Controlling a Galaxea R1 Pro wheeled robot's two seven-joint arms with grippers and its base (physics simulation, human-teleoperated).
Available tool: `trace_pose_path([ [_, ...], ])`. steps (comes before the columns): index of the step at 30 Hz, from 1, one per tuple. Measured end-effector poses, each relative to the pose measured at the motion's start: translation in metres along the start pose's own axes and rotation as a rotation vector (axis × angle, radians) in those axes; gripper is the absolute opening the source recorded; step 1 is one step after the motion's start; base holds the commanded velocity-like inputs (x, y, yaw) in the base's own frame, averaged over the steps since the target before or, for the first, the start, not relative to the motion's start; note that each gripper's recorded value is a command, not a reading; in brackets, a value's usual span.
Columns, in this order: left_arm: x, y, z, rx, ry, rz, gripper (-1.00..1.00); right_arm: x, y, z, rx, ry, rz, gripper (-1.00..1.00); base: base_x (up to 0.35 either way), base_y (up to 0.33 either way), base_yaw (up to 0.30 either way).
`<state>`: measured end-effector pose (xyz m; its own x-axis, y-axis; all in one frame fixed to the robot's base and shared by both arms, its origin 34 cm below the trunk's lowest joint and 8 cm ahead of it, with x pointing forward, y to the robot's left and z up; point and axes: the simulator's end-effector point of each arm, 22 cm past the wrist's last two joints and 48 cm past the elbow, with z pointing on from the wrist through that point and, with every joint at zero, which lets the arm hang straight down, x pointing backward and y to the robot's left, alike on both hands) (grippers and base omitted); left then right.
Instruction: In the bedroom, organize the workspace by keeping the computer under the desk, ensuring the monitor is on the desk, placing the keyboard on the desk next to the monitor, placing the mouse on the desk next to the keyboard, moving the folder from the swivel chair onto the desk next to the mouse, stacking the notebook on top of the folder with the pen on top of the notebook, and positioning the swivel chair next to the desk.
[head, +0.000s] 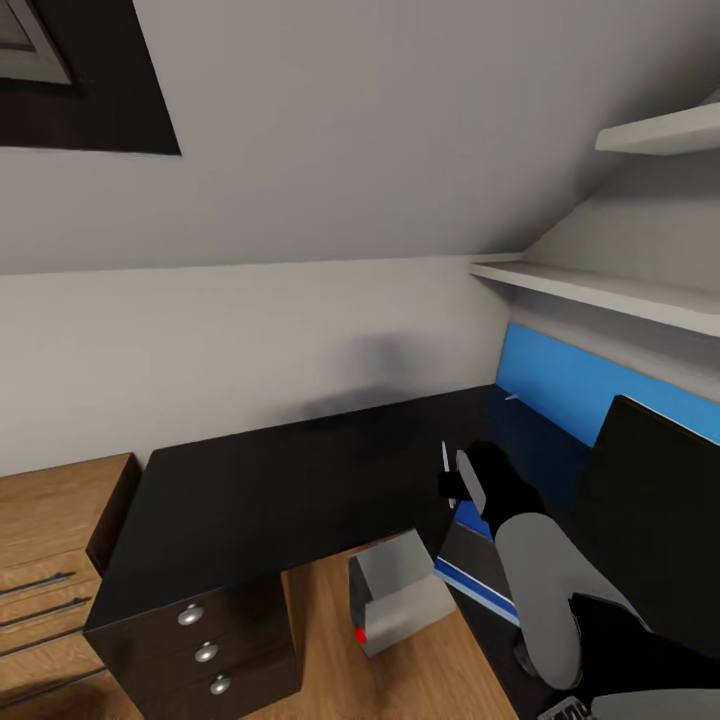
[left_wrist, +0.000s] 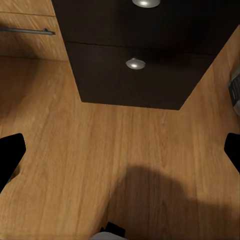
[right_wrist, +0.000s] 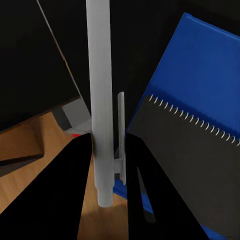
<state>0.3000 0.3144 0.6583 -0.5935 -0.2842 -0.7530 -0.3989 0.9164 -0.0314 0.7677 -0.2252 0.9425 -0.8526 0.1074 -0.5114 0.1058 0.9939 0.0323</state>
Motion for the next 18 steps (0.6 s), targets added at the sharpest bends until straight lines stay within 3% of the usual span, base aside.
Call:
trace_pose_path([
  [10, -0.0008, -0.0008, 0.0003, 0.002, -0.002, -0.001, 1.0, -0.0066, -0.002, 0.005, 0.006, -0.067, 0.006, -1.0, -0.006, -0.073, 0.0],
  [18, -0.0016, 0.0002, 0.0005, -0.001, -0.005, -0.004, 1.0, -0.003, -0.0028, 0.0079, 0.006, -0.071, 0.009, -1.0, 0.0, -0.02, 0.0],
])
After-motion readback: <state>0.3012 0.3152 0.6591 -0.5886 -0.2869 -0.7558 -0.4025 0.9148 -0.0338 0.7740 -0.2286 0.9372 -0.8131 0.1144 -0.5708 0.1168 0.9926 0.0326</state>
